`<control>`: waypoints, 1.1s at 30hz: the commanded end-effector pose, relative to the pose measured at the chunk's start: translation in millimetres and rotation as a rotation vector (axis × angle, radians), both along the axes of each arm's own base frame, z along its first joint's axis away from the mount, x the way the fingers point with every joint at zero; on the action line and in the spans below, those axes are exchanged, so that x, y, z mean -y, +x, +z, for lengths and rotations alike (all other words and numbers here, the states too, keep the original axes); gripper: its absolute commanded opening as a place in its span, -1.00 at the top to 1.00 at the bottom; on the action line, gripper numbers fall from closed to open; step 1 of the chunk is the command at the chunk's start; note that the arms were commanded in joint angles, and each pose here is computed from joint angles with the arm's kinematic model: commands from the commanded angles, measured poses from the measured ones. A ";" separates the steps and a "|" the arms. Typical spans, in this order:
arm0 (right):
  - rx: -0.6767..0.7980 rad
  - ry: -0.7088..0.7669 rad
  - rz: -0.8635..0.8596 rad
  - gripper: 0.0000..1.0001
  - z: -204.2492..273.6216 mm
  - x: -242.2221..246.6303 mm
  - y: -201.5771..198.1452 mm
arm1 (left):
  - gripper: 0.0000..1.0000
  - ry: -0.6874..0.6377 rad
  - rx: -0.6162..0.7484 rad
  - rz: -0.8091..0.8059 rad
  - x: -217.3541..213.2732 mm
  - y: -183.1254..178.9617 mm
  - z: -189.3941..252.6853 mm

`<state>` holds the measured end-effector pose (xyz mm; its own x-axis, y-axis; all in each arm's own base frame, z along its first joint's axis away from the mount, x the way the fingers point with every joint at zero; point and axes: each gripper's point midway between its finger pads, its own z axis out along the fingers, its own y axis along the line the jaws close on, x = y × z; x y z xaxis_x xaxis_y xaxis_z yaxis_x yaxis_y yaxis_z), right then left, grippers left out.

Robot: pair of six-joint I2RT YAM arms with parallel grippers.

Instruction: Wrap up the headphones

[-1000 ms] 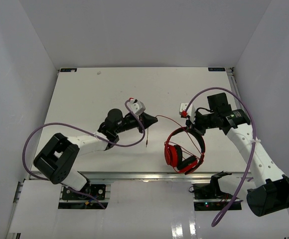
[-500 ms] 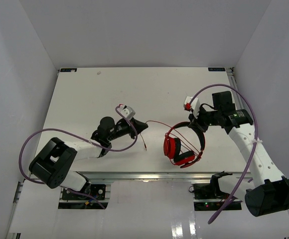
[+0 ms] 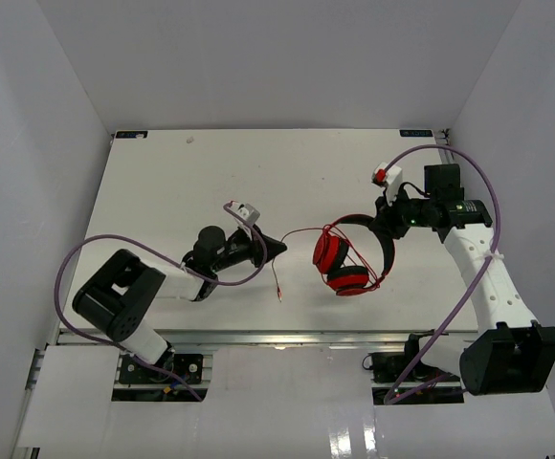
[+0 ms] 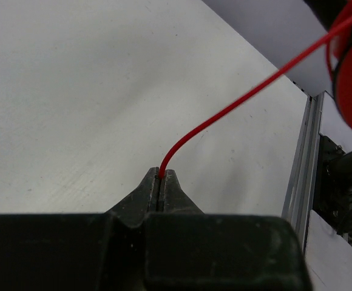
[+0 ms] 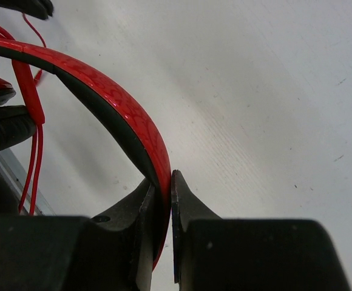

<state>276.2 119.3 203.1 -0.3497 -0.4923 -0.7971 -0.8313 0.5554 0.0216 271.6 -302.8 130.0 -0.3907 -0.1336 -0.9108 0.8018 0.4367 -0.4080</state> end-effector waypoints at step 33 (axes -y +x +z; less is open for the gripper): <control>-0.036 0.442 -0.477 0.85 60.4 -17.1 51.2 | 1.00 -0.108 -0.330 0.067 85.8 -11.7 37.9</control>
